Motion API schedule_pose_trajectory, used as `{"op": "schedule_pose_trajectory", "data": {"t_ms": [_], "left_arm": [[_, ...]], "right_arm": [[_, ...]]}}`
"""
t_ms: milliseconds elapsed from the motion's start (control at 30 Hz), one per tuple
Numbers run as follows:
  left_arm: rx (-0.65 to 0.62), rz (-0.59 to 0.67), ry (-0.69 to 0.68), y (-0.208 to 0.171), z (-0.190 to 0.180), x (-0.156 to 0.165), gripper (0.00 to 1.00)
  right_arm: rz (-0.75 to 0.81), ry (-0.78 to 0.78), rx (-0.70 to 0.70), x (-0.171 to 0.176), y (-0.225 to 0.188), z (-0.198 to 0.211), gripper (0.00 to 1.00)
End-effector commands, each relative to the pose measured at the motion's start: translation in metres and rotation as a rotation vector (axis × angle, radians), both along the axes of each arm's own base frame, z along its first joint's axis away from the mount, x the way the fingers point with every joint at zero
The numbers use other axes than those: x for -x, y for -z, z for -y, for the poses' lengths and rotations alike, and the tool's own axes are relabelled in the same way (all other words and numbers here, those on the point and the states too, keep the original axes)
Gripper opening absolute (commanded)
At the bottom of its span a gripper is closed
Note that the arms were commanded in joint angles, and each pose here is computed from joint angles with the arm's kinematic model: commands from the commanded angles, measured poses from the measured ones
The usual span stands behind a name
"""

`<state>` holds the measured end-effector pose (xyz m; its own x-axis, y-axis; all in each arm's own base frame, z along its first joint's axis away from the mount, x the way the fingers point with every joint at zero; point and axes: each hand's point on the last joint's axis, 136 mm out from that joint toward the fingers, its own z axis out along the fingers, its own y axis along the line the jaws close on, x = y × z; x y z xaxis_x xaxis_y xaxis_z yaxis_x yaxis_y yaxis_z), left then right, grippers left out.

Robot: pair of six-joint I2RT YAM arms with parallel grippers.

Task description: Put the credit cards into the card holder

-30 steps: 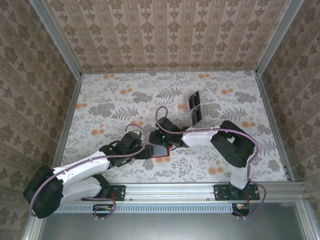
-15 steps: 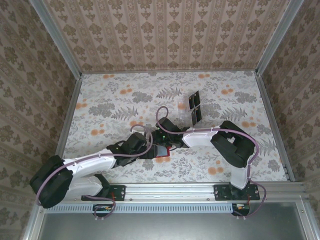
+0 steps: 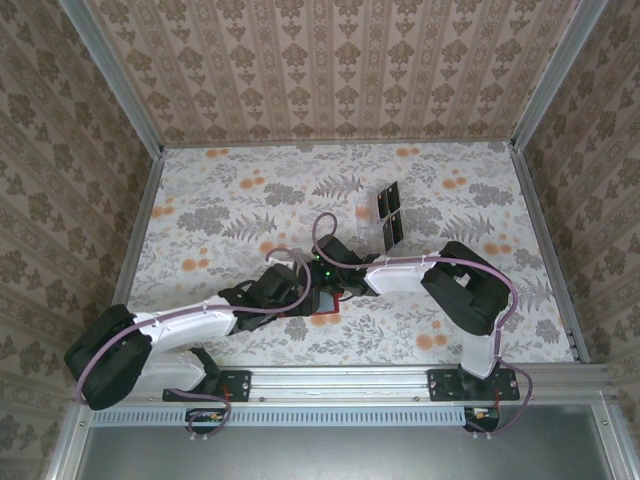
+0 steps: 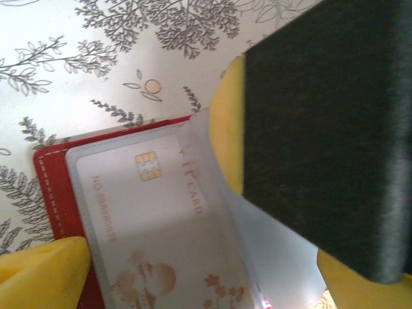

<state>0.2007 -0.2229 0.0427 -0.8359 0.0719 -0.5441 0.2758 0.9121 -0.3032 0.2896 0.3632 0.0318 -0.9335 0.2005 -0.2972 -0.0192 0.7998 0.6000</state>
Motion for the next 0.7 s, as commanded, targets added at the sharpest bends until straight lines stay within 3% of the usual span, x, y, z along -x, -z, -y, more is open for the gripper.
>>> {"op": "schedule_pose_trajectory", "data": {"t_ms": [0, 167, 433, 667], "left_arm": [[0.020, 0.028, 0.005, -0.010, 0.013, -0.009, 1.00], [-0.034, 0.005, -0.011, 0.002, 0.005, -0.006, 1.00], [-0.262, -0.074, -0.111, 0.023, -0.039, 0.003, 1.00], [-0.291, -0.121, -0.127, 0.036, -0.046, 0.011, 1.00]], "right_arm": [[-0.098, 0.004, 0.082, 0.020, 0.032, 0.019, 0.44], [-0.095, 0.006, 0.079, 0.019, 0.030, 0.019, 0.44], [-0.080, 0.003, 0.067, 0.016, 0.020, 0.017, 0.45], [-0.018, 0.008, 0.048, 0.010, -0.007, 0.021, 0.49]]}}
